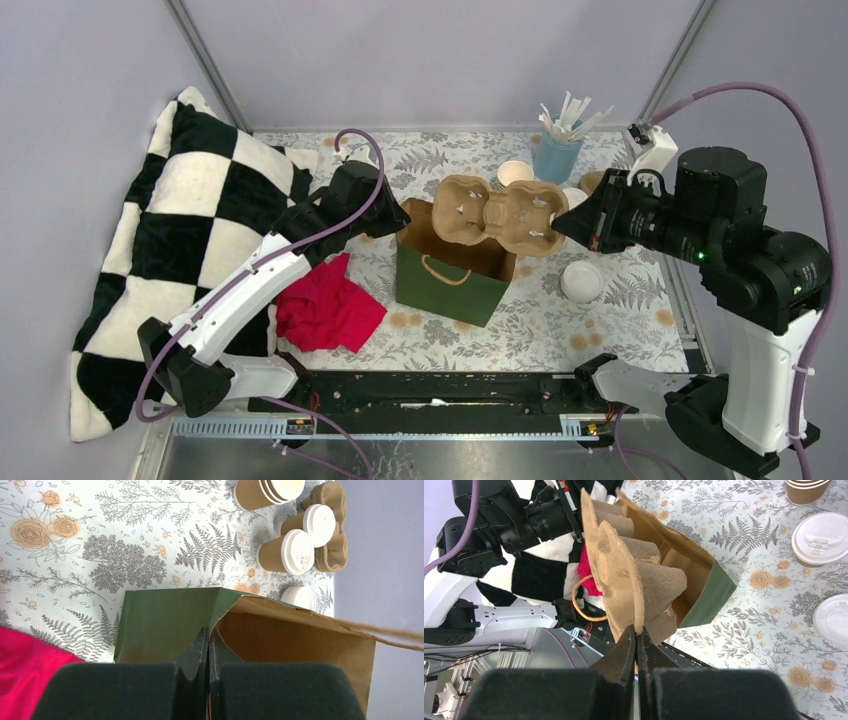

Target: Pack the takeout coffee

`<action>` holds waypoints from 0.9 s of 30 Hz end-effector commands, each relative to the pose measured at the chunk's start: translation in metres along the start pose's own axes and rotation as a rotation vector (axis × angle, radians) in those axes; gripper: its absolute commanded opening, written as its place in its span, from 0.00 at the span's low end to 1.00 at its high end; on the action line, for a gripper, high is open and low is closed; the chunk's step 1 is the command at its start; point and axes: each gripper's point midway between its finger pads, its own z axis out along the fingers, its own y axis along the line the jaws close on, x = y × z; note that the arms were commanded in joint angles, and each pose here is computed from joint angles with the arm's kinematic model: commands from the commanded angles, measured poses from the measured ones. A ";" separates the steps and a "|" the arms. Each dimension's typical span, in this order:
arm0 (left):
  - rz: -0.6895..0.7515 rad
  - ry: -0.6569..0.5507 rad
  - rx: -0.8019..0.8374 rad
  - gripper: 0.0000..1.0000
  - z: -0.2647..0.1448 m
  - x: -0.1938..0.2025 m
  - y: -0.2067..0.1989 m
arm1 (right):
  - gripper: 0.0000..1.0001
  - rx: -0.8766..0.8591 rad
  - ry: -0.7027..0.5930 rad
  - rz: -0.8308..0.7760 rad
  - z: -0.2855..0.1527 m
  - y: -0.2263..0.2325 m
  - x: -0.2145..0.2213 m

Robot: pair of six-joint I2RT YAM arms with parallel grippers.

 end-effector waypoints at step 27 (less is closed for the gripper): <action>0.063 -0.105 0.054 0.10 -0.017 -0.023 -0.012 | 0.00 0.175 0.237 0.399 0.053 -0.010 0.018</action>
